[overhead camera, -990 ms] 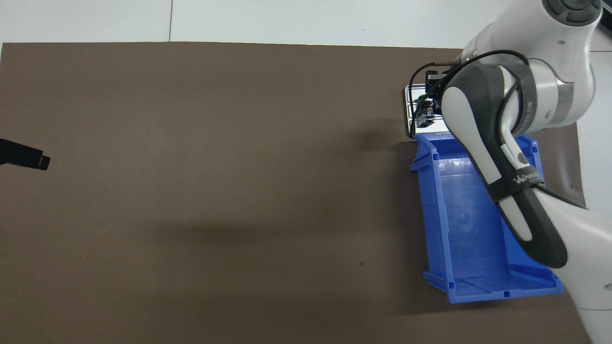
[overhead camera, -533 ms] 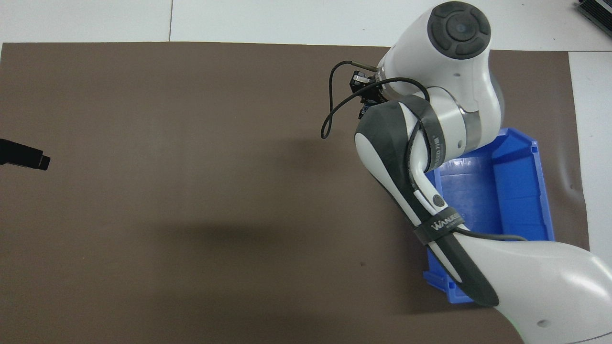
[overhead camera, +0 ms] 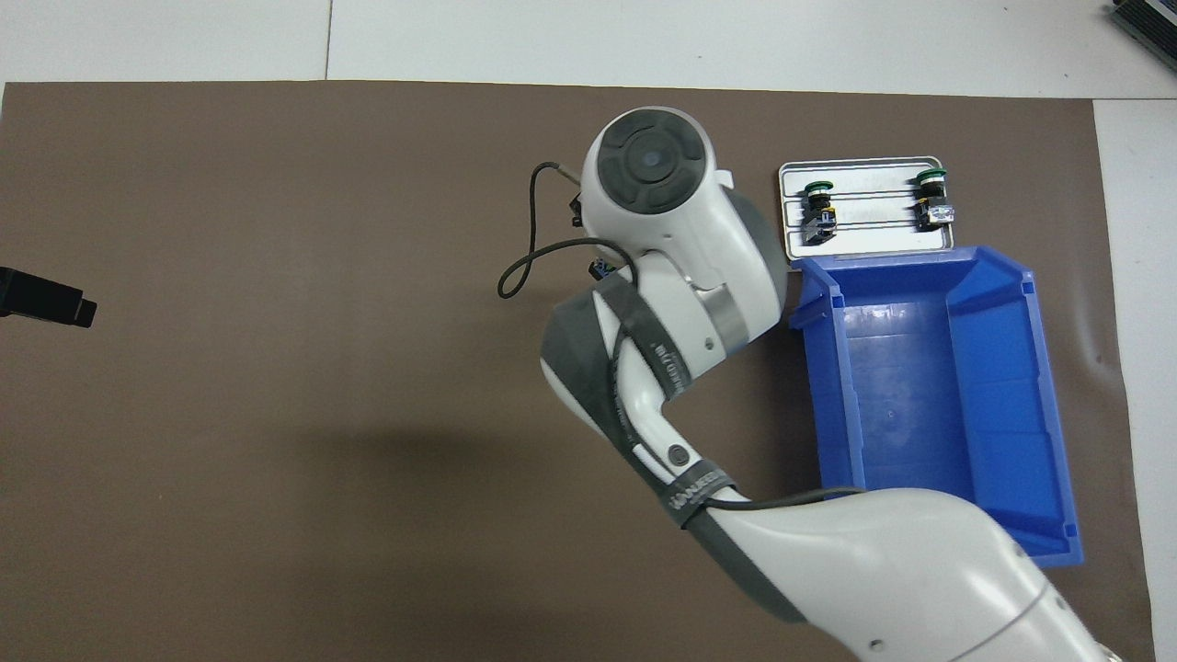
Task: Place and press button with both arms
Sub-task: 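Carry the part to mid-table and set it down with the right gripper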
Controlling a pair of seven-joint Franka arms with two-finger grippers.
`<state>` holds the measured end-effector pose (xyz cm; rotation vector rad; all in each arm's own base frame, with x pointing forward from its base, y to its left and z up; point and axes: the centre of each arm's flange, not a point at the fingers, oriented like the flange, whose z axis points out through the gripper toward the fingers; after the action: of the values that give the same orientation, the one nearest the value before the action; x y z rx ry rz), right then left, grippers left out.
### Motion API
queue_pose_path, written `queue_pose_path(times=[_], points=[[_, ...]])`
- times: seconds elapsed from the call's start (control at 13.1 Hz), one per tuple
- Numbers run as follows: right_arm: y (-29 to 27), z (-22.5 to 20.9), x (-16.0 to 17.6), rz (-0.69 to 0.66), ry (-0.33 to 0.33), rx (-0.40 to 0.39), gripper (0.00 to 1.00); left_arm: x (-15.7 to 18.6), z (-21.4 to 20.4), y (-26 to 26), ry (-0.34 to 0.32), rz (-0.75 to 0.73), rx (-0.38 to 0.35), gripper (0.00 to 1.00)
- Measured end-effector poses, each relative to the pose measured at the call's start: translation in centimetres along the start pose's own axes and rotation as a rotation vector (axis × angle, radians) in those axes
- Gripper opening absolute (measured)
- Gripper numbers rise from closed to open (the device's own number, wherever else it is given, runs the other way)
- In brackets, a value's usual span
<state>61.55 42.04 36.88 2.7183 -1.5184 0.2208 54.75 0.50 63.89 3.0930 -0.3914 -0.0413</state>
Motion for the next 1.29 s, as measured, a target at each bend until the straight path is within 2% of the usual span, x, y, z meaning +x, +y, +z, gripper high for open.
queue_pose_path(times=[0.23, 0.46, 0.61, 0.76, 0.91, 0.99, 1.29], points=[[-0.7, 1.2, -1.7, 0.127, -0.007, 0.012, 0.41, 0.0, 0.0, 0.0, 0.0, 0.0, 0.0, 1.0], [-1.2, 1.2, -3.7, 0.315, -0.032, 0.054, 0.41, 0.0, 0.0, 0.0, 0.0, 0.0, 0.0, 1.0], [-1.0, 2.3, -5.5, 0.342, -0.036, 0.042, 0.41, 0.0, 0.0, 0.0, 0.0, 0.0, 0.0, 1.0], [-0.2, 5.4, -9.0, 0.329, -0.025, -0.001, 0.41, 0.0, 0.0, 0.0, 0.0, 0.0, 0.0, 1.0], [0.0, 5.9, -10.1, 0.328, -0.002, -0.018, 0.41, 0.0, 0.0, 0.0, 0.0, 0.0, 0.0, 1.0], [0.2, 6.1, -9.9, 0.331, 0.005, -0.035, 0.46, 0.0, 0.0, 0.0, 0.0, 0.0, 0.0, 1.0], [-0.3, 5.7, -6.9, 0.373, 0.016, -0.05, 0.9, 0.0, 0.0, 0.0, 0.0, 0.0, 0.0, 1.0]])
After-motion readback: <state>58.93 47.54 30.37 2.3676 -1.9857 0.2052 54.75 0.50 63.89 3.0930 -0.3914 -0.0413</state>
